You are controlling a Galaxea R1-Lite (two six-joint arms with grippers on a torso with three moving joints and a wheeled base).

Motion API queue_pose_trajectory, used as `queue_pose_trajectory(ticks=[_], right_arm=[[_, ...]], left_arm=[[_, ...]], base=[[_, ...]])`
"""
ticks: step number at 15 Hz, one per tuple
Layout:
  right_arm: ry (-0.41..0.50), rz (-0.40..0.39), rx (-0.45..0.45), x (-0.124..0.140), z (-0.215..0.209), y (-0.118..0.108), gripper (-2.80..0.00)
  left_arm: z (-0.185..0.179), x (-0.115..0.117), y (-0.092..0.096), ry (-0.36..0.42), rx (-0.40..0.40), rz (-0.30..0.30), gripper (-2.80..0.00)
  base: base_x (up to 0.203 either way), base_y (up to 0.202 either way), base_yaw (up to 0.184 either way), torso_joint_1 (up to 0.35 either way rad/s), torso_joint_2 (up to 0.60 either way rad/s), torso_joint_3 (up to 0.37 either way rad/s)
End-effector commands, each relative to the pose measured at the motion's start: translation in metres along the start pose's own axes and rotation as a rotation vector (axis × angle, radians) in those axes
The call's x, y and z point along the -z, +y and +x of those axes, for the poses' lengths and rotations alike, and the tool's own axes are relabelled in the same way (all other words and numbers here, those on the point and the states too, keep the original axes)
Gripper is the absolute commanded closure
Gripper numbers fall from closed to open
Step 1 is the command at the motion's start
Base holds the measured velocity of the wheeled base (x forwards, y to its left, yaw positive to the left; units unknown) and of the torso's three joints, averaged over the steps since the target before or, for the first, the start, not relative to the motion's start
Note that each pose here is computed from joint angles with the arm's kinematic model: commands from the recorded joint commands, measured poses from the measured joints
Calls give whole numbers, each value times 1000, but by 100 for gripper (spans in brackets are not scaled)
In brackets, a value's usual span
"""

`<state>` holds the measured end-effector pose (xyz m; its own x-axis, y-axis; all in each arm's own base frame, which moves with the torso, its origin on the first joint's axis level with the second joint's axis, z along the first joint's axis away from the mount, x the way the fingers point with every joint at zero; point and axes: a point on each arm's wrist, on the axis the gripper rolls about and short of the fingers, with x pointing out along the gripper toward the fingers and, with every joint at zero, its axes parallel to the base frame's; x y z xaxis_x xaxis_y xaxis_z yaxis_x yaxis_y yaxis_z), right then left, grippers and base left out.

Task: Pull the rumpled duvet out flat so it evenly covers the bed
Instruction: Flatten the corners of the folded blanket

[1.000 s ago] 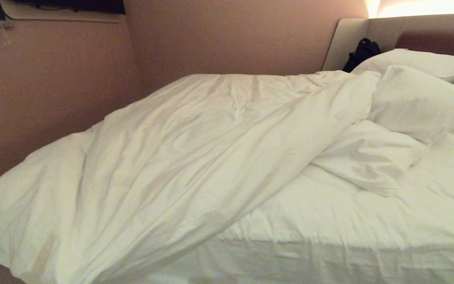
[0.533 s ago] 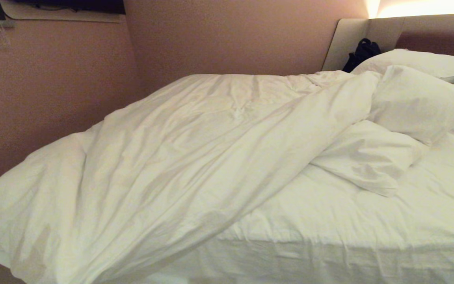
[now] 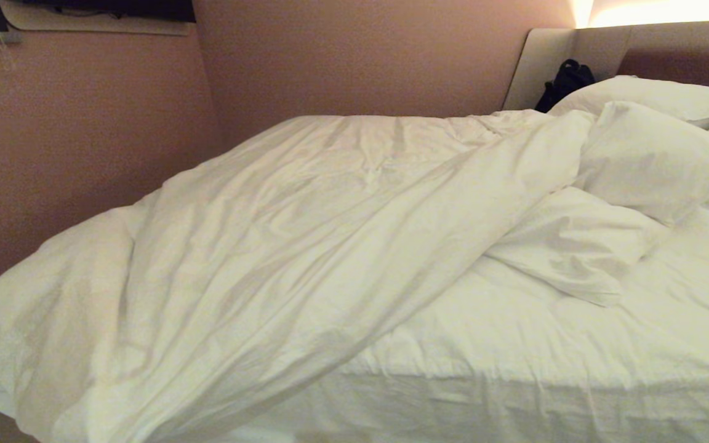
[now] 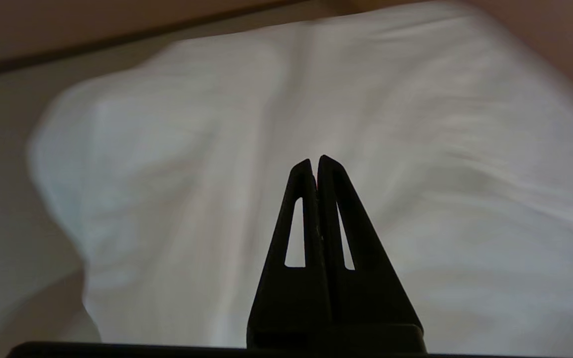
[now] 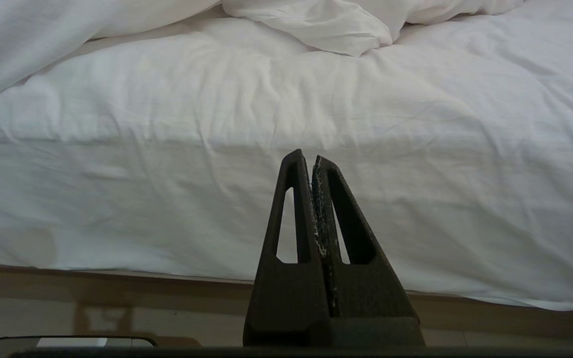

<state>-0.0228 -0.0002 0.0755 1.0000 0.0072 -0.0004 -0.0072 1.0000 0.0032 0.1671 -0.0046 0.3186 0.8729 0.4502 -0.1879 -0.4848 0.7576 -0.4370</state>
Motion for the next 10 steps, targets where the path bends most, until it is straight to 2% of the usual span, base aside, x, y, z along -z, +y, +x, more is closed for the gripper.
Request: queue_pose_trajectory(ticks=[1,3,4,6,8,10], right_arm=[[0,0,0,0,0,0,0],[0,0,0,0,0,0,0],[0,0,0,0,0,0,0],[0,0,0,0,0,0,0],[0,0,0,0,0,0,0],[0,0,0,0,0,0,0]], left_arm=[[90,23,-5,47,-167,59,0],[123,18,5,52,-162,83,0],[138,14,17,68,-153,91,0],[164,1,48,116,-85,105,0],[185,-15,92,146,19,116,0],[214,-25,154,146,120,138,0]], base=[[0,0,0,0,0,0],[0,0,0,0,0,0],[0,0,0,0,0,0],[0,0,0,0,0,0],[0,0,0,0,0,0],[0,0,0,0,0,0]])
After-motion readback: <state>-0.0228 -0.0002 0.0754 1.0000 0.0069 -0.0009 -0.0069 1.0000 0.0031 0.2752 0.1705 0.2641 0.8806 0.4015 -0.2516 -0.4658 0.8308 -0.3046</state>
